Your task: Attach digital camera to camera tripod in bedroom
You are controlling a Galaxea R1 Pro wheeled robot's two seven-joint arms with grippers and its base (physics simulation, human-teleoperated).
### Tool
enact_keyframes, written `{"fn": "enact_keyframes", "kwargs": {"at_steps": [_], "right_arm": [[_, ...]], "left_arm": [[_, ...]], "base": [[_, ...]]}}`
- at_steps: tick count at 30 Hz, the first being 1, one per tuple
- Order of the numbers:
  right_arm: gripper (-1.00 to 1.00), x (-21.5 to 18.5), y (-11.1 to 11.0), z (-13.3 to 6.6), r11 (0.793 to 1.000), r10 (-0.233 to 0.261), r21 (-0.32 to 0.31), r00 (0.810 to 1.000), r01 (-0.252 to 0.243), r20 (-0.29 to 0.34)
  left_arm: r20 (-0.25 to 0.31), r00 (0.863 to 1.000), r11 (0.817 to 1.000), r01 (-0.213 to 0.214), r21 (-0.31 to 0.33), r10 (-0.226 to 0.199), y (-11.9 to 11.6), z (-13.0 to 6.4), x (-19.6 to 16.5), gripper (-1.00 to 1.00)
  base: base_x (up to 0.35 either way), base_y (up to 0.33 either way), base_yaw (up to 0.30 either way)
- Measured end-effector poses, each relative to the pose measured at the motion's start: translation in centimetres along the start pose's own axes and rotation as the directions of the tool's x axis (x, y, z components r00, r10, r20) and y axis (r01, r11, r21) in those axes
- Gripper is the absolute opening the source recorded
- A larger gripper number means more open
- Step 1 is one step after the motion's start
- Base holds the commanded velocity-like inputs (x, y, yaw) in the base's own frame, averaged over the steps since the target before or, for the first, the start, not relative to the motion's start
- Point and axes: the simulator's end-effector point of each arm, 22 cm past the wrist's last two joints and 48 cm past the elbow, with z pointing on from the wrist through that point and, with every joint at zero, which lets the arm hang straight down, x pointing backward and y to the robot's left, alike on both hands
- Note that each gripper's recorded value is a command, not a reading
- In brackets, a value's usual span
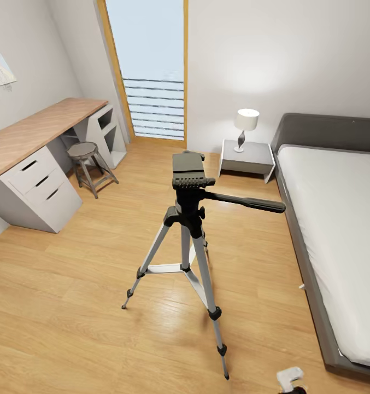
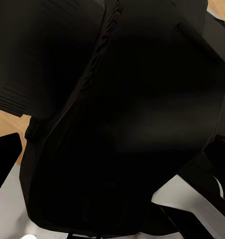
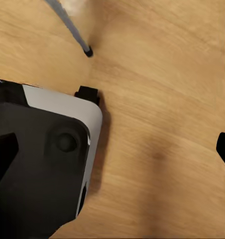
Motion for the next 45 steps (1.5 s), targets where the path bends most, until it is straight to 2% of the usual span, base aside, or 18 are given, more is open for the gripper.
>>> {"fn": "enact_keyframes", "kwargs": {"at_steps": [2, 4, 6, 9, 12, 13, 17, 18, 21, 29, 45], "right_arm": [[1.0, -5.5, -0.3, -1.7, 1.0, 0.019, -0.011, 0.997, -0.018, 0.069], [1.0, -8.8, -0.4, -3.1, 0.999, 0.028, -0.023, 0.993, -0.025, 0.112], [1.0, -13.7, -0.2, -6.0, 0.998, 0.036, -0.052, 0.983, -0.027, 0.179], [1.0, -17.9, -0.1, -8.9, 0.997, 0.035, -0.07, 0.965, -0.017, 0.259], [1.0, -20.3, -0.3, -10.9, 0.998, 0.032, -0.069, 0.949, -0.011, 0.313], [1.0, -21.6, -0.5, -12.1, 0.998, 0.029, -0.066, 0.938, -0.007, 0.347], [1.0, -24.3, -0.7, -14.8, 0.998, 0.02, -0.055, 0.911, 0.003, 0.412], [1.0, -26.5, -0.7, -17.5, 0.999, 0.014, -0.05, 0.884, 0.011, 0.466], [1.0, -27.9, 0.3, -19.5, 0.996, 0.008, -0.079, 0.862, 0.038, 0.506], [1.0, -28.3, 2.7, -20.3, 0.983, 0.007, -0.159, 0.852, 0.09, 0.523], [1.0, -28.7, 3.1, -21.2, 0.981, 0.01, -0.169, 0.842, 0.097, 0.54]], "left_arm": [[0.0, 1.0, 1.0, -0.001, 0.0, 0.001, 0.0, 0.0, 0.0, -1.0], [-0.001, 1.0, 1.0, -0.001, 0.001, 0.001, 0.0, 0.0, 0.0, -1.0], [0.0, 1.0, 1.0, -0.001, 0.001, 0.001, -0.1, 0.0, 0.0, -1.0], [-0.001, 1.0, 1.0, -0.002, 0.001, 0.002, -0.1, 0.0, 0.1, -1.0], [-0.001, 1.0, 1.0, -0.002, 0.001, 0.002, -0.1, 0.0, 0.1, -1.0], [-0.001, 1.0, 1.0, -0.001, 0.001, 0.001, -0.1, 0.0, 0.1, -1.0], [-0.001, 1.0, 1.0, -0.001, 0.001, 0.001, -0.1, 0.0, 0.1, -1.0], [-0.001, 1.0, 1.0, -0.002, 0.002, 0.002, -0.1, 0.0, 0.1, -1.0], [-0.001, 1.0, 1.0, -0.002, 0.002, 0.002, -0.1, 0.0, 0.1, -1.0], [-0.002, 1.0, 1.0, -0.004, 0.002, 0.004, -0.2, 0.0, 0.1, -1.0], [0.014, 1.0, 1.0, -0.004, 0.011, 0.004, -0.5, -0.2, -0.5, -1.0]], "base": [[0.0, 0.0, 0.0], [0.0, 0.0, 0.0], [0.0, 0.0, 0.0], [0.0, 0.0, 0.0], [0.0, 0.0, 0.0], [0.0, 0.0, 0.0], [0.0, 0.0, 0.0], [0.0, 0.0, 0.0], [0.0, 0.0, 0.0], [0.0, 0.0, -0.002], [0.0, 0.0, -0.064]]}}
